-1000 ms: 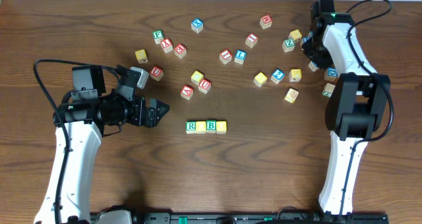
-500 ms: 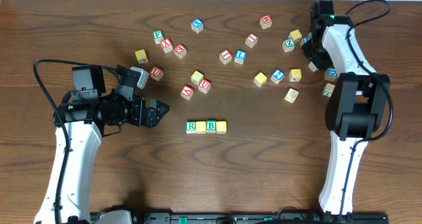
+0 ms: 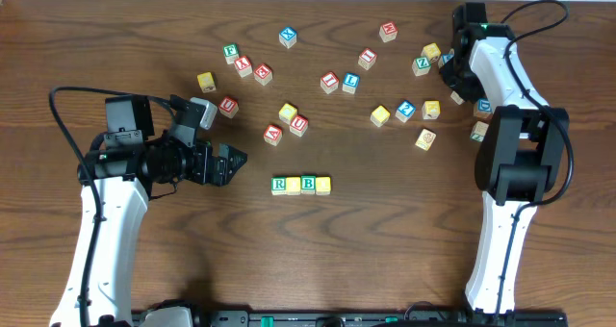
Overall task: Spell out ROBOT
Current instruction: 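Lower the right gripper and close it on the blue T block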
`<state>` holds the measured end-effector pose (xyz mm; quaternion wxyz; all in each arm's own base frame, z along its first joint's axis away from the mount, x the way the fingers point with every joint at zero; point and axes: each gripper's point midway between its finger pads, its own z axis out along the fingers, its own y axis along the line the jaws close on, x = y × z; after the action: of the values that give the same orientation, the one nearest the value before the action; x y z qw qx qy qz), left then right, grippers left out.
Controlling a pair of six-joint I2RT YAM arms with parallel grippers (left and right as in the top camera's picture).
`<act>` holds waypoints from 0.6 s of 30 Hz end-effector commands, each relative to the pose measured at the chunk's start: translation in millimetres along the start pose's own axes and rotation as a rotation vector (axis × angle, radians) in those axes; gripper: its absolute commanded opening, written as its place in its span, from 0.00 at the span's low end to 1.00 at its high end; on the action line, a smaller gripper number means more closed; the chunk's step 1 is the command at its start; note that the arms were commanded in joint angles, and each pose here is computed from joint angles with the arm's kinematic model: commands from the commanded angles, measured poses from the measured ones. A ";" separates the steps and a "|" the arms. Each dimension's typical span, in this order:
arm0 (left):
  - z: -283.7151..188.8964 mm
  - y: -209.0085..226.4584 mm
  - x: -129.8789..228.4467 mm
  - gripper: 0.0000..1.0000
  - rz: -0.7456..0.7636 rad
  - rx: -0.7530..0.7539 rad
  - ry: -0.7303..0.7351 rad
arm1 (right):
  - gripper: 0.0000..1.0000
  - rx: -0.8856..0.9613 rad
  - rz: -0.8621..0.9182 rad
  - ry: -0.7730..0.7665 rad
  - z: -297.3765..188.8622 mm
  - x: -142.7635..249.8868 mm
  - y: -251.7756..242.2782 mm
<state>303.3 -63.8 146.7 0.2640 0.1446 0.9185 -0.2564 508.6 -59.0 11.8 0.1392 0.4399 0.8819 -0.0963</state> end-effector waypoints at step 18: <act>-3.6 0.2 -4.4 0.98 0.014 -0.005 -0.014 | 0.09 -0.099 -0.121 -0.095 -67.6 -32.9 4.4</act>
<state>303.3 -63.8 146.7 0.2640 0.1446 0.9185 -0.2564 507.7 -57.9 20.9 0.1357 0.3945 0.9034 -0.0991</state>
